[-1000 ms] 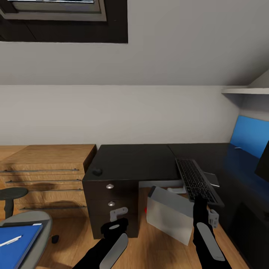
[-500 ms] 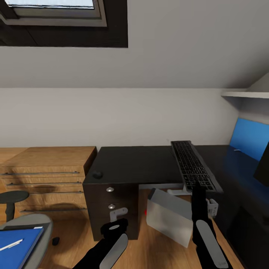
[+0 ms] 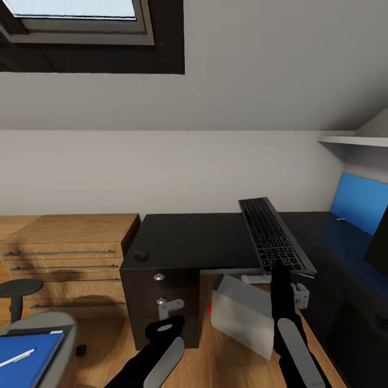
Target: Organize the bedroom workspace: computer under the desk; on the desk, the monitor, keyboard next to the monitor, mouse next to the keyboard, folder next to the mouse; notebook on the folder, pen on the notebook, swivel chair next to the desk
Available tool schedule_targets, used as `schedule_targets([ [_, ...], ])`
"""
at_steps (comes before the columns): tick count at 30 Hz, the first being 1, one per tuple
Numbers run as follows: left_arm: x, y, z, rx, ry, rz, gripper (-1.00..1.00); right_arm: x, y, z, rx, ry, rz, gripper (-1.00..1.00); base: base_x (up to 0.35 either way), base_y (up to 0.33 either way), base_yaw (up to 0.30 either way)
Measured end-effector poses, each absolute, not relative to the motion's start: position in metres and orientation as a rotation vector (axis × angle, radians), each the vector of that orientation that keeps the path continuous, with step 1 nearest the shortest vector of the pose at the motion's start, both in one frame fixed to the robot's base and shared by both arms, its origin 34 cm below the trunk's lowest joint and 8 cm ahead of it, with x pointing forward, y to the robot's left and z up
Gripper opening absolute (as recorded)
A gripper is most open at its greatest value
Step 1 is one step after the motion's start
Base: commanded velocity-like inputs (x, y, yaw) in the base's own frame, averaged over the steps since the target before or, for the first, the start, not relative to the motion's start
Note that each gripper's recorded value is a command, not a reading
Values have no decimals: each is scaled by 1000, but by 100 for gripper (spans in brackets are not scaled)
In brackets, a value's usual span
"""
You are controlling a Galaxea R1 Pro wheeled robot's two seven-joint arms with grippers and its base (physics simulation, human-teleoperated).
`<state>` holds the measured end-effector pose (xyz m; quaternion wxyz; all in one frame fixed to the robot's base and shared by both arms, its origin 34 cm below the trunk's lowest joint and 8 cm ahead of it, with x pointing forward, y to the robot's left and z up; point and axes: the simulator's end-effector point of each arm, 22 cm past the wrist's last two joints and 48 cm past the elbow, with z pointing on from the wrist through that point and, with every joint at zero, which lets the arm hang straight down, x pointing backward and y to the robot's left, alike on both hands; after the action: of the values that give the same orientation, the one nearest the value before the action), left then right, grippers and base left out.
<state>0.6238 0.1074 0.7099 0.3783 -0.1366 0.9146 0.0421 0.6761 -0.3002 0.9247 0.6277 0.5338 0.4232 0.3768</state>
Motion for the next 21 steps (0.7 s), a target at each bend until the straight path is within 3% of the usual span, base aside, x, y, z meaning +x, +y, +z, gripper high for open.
schedule_targets([
  [6, 624, 108, 710, -351, 2338, 108, 100, 677, -299, 924, 1228, 974, 868, -100, -27, 0, 0],
  [21, 624, 107, 709, -348, 2339, 108, 100, 677, -301, 921, 1239, 976, 866, -100, -331, 0, 137],
])
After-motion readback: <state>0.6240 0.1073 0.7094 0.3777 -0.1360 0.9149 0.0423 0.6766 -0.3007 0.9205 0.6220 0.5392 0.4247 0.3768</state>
